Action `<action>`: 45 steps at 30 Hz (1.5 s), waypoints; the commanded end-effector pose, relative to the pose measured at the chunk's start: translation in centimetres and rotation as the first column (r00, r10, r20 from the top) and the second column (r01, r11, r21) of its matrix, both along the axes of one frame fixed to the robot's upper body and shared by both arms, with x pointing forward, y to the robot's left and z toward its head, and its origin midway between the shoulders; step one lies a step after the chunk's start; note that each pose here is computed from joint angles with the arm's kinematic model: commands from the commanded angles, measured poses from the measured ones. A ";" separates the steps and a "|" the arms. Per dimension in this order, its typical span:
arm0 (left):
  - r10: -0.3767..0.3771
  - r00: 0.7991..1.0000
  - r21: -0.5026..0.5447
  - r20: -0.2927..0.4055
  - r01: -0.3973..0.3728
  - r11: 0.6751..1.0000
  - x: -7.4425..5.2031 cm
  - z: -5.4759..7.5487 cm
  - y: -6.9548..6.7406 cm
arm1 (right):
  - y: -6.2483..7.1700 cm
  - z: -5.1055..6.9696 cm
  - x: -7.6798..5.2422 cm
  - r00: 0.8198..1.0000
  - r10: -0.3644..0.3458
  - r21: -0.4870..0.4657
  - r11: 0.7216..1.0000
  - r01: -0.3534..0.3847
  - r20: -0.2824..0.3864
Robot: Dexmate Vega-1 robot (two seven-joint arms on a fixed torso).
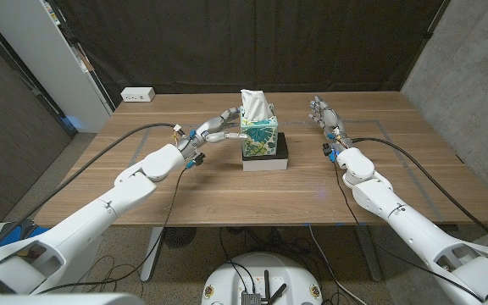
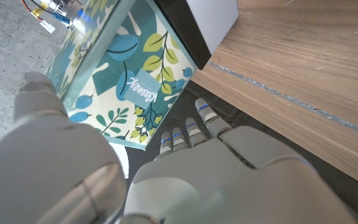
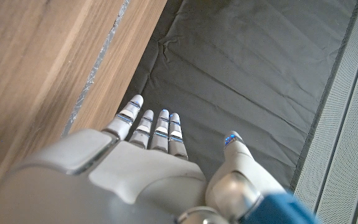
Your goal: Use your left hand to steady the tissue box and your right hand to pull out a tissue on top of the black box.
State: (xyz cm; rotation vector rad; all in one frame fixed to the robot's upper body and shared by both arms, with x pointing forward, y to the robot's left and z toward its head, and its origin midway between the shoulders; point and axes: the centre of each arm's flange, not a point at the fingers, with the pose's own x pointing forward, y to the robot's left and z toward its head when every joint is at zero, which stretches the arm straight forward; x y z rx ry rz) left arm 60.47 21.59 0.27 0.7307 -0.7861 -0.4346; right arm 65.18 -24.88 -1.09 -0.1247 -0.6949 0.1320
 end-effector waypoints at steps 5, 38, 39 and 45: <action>-0.044 0.999 -0.011 -0.012 0.044 0.999 0.1 0.5 -1.0 | -0.2 -0.2 -0.4 1.000 -0.008 0.002 1.000 0.008 0.005; -0.062 0.996 -0.099 -0.058 0.056 0.994 0.9 0.1 -0.1 | 0.1 -0.1 0.8 1.000 -0.018 -0.003 1.000 0.018 0.001; -0.064 0.996 -0.099 -0.059 0.058 0.993 0.8 0.1 -0.1 | 0.1 0.0 0.8 1.000 -0.019 -0.002 1.000 0.019 0.001; -0.076 0.995 -0.088 -0.060 0.071 0.994 0.4 1.2 -0.1 | 0.0 -0.1 0.9 1.000 -0.022 0.000 1.000 0.022 0.000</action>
